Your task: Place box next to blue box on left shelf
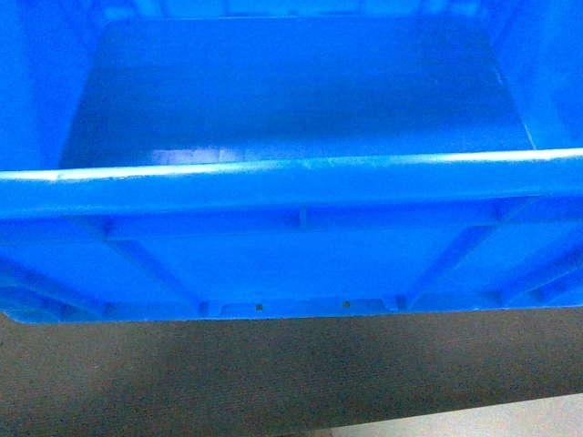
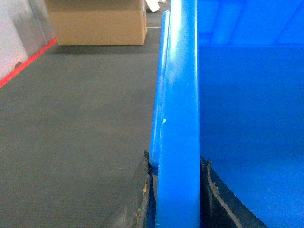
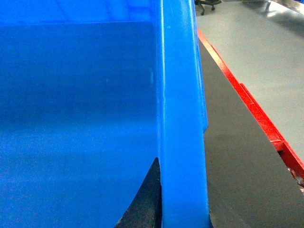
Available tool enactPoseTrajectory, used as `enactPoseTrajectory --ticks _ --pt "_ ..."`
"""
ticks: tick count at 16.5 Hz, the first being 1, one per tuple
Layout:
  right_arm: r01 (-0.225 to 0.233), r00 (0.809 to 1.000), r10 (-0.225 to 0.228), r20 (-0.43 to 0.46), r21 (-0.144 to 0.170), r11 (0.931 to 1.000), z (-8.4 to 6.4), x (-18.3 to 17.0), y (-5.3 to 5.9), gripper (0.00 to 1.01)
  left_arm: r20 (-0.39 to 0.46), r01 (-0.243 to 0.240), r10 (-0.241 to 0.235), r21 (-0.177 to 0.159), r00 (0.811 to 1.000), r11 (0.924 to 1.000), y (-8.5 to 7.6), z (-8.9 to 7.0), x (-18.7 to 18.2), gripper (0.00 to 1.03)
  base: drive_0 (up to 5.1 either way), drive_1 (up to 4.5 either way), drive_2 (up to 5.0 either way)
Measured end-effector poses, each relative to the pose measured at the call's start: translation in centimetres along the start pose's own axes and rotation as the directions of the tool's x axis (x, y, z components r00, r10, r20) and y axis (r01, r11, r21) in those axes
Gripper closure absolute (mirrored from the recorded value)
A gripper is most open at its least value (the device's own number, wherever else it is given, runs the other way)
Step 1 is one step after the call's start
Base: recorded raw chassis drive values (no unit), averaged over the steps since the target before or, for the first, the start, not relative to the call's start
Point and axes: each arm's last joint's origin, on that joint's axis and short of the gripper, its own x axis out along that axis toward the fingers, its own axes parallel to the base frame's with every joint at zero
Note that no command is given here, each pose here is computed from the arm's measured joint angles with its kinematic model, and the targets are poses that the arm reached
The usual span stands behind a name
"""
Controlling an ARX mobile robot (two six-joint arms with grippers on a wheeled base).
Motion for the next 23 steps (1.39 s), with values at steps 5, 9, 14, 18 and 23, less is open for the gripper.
enactPoseTrajectory --ticks 5,9,14,18,23 --pt "0.000 1.000 0.000 -0.001 0.000 1.0000 -0.01 0.00 0.00 0.93 0.000 0.000 0.000 0.000 1.000 1.0000 0.00 0.00 0.00 0.86 -1.6 -1.59 -1.6" --pt "0.001 1.000 -0.001 0.001 0.000 1.0000 0.01 0.00 0.00 0.93 0.000 0.000 0.000 0.000 1.000 1.0000 0.00 0.00 0.00 0.86 -1.5 -1.54 -1.5" --pt "0.001 1.000 -0.001 0.000 0.000 1.0000 0.00 0.00 0.00 0.93 0.000 0.000 0.000 0.000 1.000 1.0000 0.00 0.00 0.00 0.86 -1.6 -1.62 -1.6" --pt "0.001 1.000 -0.001 0.001 -0.001 1.0000 0.01 0.00 0.00 0.93 0.000 0.000 0.000 0.000 1.000 1.0000 0.00 0.00 0.00 0.86 -1.5 -1.46 -1.5" --pt "0.001 1.000 -0.001 0.001 -0.001 1.0000 0.01 0.00 0.00 0.93 0.000 0.000 0.000 0.000 1.000 1.0000 0.00 0.00 0.00 0.86 -1.5 -1.53 -1.5"
